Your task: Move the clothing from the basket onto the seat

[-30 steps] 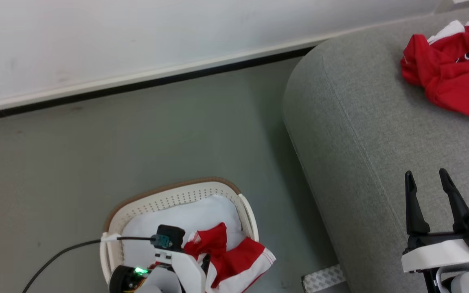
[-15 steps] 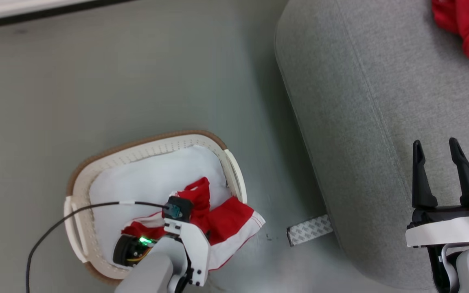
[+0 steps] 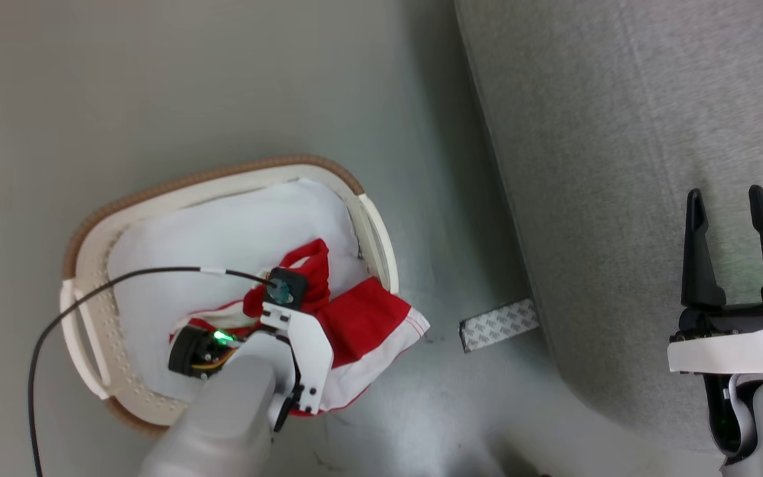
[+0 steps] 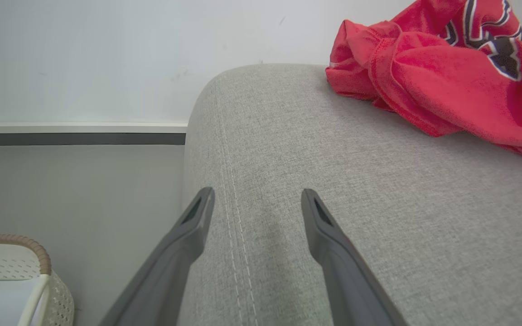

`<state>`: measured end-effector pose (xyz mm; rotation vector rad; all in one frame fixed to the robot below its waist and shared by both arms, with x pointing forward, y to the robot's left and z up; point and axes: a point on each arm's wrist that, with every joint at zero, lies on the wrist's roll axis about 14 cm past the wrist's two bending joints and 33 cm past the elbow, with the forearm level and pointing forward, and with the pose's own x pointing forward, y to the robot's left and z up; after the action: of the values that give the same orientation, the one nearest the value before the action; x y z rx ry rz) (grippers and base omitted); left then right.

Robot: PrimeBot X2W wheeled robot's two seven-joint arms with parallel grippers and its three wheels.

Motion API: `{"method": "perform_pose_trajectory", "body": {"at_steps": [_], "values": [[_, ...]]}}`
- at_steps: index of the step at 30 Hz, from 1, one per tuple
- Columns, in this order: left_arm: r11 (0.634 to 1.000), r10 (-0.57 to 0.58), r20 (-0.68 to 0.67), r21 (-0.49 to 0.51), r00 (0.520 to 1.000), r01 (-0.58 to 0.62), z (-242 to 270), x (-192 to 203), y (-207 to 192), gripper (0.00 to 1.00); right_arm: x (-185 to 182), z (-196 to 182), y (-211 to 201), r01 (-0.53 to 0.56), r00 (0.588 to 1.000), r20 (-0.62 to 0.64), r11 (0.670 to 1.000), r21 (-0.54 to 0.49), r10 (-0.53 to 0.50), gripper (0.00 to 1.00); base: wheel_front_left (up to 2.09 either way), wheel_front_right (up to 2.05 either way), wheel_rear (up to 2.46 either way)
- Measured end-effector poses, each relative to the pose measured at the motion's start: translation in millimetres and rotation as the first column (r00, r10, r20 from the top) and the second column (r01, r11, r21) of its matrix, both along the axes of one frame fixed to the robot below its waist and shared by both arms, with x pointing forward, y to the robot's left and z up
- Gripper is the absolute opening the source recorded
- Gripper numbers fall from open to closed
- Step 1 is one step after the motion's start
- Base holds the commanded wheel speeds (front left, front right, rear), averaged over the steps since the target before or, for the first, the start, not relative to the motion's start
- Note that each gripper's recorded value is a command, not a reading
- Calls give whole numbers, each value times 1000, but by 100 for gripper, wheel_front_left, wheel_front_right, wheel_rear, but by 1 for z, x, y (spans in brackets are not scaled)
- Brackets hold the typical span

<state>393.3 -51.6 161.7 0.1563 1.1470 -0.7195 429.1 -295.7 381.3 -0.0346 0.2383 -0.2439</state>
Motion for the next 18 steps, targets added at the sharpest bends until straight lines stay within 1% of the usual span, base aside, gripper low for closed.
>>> {"method": "perform_pose_trajectory", "body": {"at_steps": [4,5,6,7,8,13,16,18], "values": [[999,-19,-36,25,999,20,-22,-3,3,100,3,-18,-1,0,999,-36,1000,0,0,100,0,0,0],[999,-21,-44,28,999,22,-26,-4,3,97,3,-23,-1,1,999,-48,1000,1,-1,100,0,0,0],[999,-21,-50,29,999,23,-31,-4,3,56,3,-28,-1,0,998,-60,1000,1,0,100,0,0,0],[999,-22,-52,27,998,24,-34,-4,3,19,3,-32,-1,0,998,-68,1000,1,0,100,0,0,0],[999,-20,-49,24,999,21,-36,-2,3,0,4,-35,0,-2,997,-75,1000,2,2,100,0,0,0],[1000,6,-10,-1,1000,-6,-33,9,5,0,14,-38,5,-21,998,-66,1000,11,21,100,0,0,0],[999,28,32,-32,999,-27,-21,20,3,0,15,-31,6,-25,999,-46,1000,13,25,100,0,0,0],[996,65,62,-67,996,-60,-8,29,1,0,16,-24,7,-29,999,-30,999,15,29,100,0,0,0]]}}
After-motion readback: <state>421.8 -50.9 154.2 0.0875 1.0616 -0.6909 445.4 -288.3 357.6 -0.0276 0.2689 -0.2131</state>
